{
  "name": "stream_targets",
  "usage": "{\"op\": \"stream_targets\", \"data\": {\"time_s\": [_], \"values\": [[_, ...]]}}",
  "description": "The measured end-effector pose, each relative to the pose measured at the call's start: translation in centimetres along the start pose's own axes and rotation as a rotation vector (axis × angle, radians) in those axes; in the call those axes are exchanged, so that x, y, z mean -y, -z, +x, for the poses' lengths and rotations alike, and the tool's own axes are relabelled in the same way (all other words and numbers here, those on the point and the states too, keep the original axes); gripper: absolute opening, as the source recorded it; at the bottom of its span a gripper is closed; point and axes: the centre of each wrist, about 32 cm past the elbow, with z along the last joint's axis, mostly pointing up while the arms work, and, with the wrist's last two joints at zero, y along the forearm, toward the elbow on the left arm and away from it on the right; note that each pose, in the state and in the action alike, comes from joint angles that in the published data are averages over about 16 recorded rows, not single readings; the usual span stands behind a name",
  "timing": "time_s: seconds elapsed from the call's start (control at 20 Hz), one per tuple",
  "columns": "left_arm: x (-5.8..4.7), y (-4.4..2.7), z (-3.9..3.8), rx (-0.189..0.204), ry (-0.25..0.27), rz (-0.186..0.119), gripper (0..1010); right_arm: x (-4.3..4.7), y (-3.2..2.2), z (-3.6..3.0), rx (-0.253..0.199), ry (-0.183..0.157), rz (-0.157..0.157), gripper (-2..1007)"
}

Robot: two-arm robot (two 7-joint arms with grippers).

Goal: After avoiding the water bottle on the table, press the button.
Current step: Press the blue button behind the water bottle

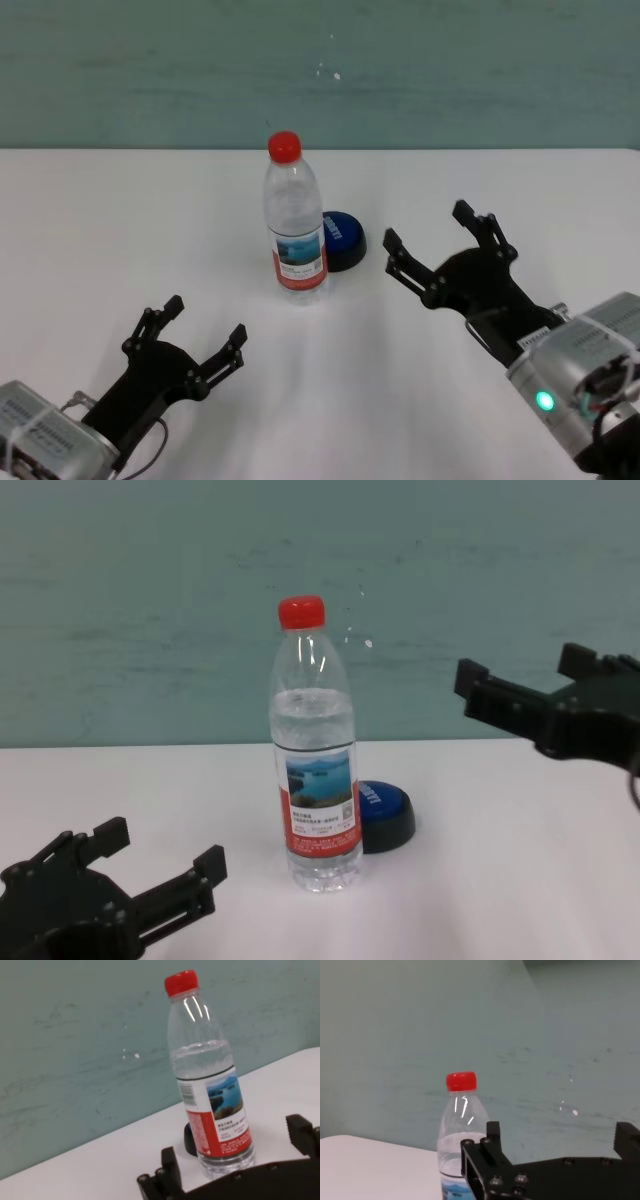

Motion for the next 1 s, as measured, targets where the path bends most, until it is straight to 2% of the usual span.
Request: {"op": "stream_targets", "data": {"time_s": [0.35, 0.55, 0.8, 1.0], "values": [[0.0, 0.00, 0.00, 0.000, 0.000, 0.000, 1000, 1.61, -1.03, 0.33, -0.033, -0.058, -0.044, 1004], [0.0, 0.00, 0.00, 0.000, 0.000, 0.000, 1000, 2.14, -1.31, 0.42, -0.048, -0.087, -0.075, 1004], [0.0, 0.00, 0.00, 0.000, 0.000, 0.000, 1000, 2.28, -1.16, 0.37, -0.056, -0.128, -0.110, 1004], [0.0, 0.00, 0.00, 0.000, 0.000, 0.000, 1000, 2.15, -0.57, 0.17, -0.058, -0.159, -0.128, 1004]]}}
